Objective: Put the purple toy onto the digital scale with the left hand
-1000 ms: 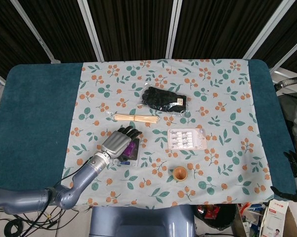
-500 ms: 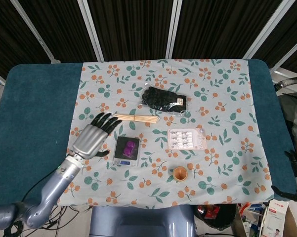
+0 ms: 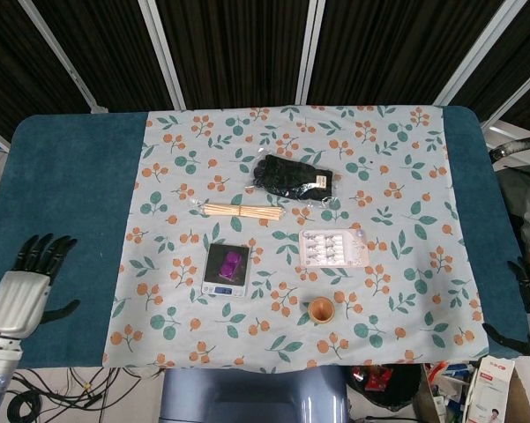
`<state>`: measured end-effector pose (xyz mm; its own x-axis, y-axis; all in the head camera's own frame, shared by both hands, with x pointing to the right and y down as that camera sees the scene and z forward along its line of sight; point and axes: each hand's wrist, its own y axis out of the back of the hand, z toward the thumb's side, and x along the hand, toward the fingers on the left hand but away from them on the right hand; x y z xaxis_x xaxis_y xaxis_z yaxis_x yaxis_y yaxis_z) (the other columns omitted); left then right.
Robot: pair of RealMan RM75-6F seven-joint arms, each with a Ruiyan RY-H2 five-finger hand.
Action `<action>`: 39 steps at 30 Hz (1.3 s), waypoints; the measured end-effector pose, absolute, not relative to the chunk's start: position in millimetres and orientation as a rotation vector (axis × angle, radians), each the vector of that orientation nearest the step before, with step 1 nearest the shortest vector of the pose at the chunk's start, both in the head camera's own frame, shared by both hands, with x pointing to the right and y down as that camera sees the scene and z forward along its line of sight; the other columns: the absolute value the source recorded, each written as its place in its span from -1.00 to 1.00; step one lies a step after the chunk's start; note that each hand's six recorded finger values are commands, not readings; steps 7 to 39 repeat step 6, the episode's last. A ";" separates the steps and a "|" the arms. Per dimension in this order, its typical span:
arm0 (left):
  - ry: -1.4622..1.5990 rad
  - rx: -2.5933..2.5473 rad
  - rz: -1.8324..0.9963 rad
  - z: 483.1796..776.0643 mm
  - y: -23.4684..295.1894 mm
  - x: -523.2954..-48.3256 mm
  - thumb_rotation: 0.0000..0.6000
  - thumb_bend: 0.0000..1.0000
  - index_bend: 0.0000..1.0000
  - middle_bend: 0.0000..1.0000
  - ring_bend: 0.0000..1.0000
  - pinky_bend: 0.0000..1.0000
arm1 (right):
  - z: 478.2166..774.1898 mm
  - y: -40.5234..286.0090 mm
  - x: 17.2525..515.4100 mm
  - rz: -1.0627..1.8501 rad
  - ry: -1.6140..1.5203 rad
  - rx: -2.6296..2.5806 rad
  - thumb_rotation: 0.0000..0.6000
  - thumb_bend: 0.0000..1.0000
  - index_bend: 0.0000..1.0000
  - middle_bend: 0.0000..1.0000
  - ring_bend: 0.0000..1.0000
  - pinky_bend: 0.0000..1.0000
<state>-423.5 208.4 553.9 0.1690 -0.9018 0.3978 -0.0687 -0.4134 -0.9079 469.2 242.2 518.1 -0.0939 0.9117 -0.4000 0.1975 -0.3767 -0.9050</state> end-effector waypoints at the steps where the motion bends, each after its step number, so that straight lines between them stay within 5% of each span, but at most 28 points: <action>1: 0.956 -1.667 -1.327 552.0 212.8 -429.6 1.00 -1.00 -0.77 -0.79 -1.00 -1.00 | 518.4 242.2 469.1 1.519 -1.225 -1.579 1.00 -0.87 -1.00 -1.00 -0.75 -0.64; 39: 0.995 -1.674 -1.279 541.5 226.8 -444.3 1.00 -1.00 -0.77 -0.79 -1.00 -1.00 | 519.5 242.9 469.4 1.521 -1.225 -1.584 1.00 -0.87 -1.00 -1.00 -0.75 -0.64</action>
